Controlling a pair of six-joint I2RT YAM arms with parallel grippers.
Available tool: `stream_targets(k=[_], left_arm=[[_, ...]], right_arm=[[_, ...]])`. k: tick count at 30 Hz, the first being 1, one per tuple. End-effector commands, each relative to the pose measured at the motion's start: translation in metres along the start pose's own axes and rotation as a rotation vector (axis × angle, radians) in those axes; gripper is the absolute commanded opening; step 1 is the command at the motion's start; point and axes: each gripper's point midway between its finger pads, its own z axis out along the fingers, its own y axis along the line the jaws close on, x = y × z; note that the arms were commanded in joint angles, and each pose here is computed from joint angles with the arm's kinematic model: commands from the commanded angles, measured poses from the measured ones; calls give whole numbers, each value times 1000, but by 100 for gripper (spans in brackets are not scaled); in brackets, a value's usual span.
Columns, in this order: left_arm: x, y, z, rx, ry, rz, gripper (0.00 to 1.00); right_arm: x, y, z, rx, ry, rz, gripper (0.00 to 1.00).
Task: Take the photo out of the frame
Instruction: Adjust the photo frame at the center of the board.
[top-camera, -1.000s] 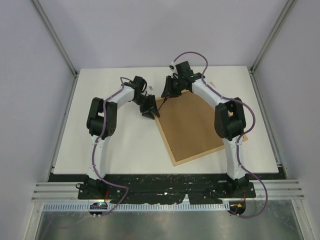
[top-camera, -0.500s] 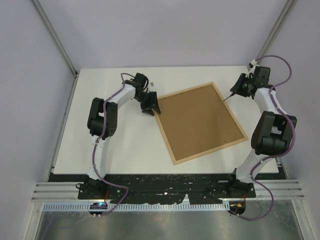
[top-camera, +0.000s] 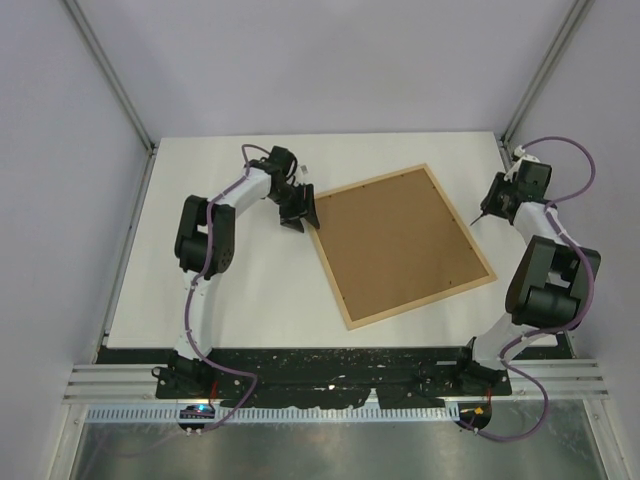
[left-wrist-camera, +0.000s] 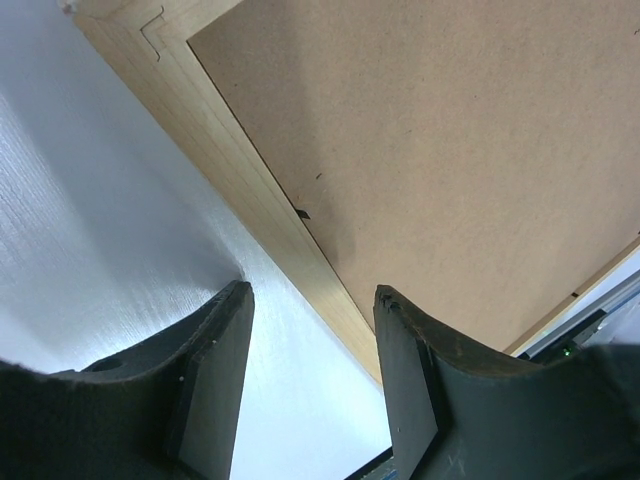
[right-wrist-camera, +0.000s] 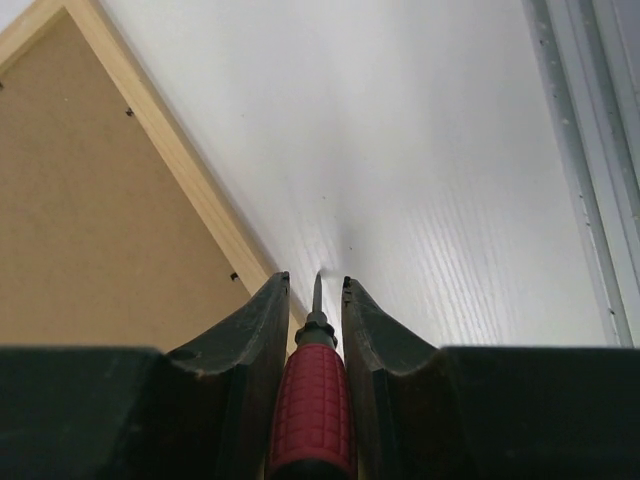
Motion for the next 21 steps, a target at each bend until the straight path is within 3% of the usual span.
stream_targets(k=[1,9,21], left_arm=[[-13,-13,-15,10,-46,48,56],[-29,-10,-18,-14,-82,58,61],[-31,15,-14,-142,-66,34,62]], right_arm=[[-20,-12,-21,30,-90,-52,8],[38,29,-49,-219,102,-125,8],[57,42,-98,-242,65,-209,8]])
